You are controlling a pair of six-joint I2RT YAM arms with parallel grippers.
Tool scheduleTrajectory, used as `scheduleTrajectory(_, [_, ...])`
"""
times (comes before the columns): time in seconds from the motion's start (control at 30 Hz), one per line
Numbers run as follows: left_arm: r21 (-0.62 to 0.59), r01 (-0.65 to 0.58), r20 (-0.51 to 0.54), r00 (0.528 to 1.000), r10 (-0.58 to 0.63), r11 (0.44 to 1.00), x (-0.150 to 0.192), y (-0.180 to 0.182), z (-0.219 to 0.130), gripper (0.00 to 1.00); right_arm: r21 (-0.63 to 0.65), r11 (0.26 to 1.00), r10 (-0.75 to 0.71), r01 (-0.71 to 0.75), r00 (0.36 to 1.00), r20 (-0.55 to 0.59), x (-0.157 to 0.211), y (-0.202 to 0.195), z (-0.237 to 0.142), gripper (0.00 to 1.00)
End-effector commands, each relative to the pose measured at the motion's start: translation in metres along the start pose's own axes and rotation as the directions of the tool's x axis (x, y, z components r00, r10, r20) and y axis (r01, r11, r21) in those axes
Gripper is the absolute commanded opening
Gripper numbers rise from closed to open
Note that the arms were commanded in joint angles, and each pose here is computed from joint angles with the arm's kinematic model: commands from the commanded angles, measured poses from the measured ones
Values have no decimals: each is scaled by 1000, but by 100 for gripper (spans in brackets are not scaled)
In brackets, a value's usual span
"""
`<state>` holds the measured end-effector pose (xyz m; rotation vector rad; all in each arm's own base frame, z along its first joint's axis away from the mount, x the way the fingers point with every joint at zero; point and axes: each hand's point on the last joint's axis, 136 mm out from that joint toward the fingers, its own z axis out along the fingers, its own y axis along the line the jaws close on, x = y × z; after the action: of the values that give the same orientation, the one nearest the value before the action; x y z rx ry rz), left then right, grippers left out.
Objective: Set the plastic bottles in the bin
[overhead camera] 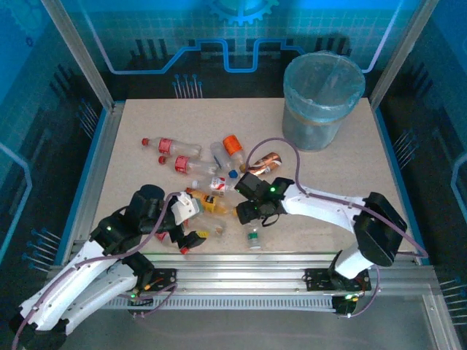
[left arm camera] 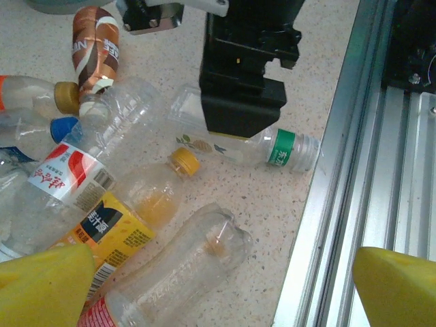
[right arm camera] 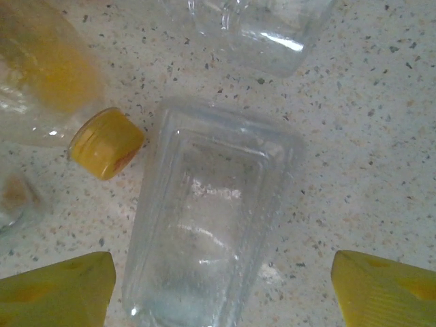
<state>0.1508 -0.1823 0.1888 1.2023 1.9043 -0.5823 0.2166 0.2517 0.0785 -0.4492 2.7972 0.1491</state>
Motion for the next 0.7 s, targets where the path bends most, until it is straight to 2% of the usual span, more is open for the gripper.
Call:
scheduleTrajectory(0.0, [42,-27,-13,1000,28,999,8,-9,3,98,20,999,24,-25,999,28,-12,5,4,84])
scheduleTrajectory(0.27, [44,-36,-23,999,37,998,9,-7,7,98,11,999,47,-47,999,-21,-14,6,28,81])
scheduleTrajectory(0.5, [41,-36,-13,999,37,998,6,-5,8,98,1,999,51,-51,998,-29,-12,3,31,61])
scheduleTrajectory(0.67, [23,-25,19,1000,24,999,-4,-1,7,98,3,999,45,-45,999,-11,-12,-2,21,53])
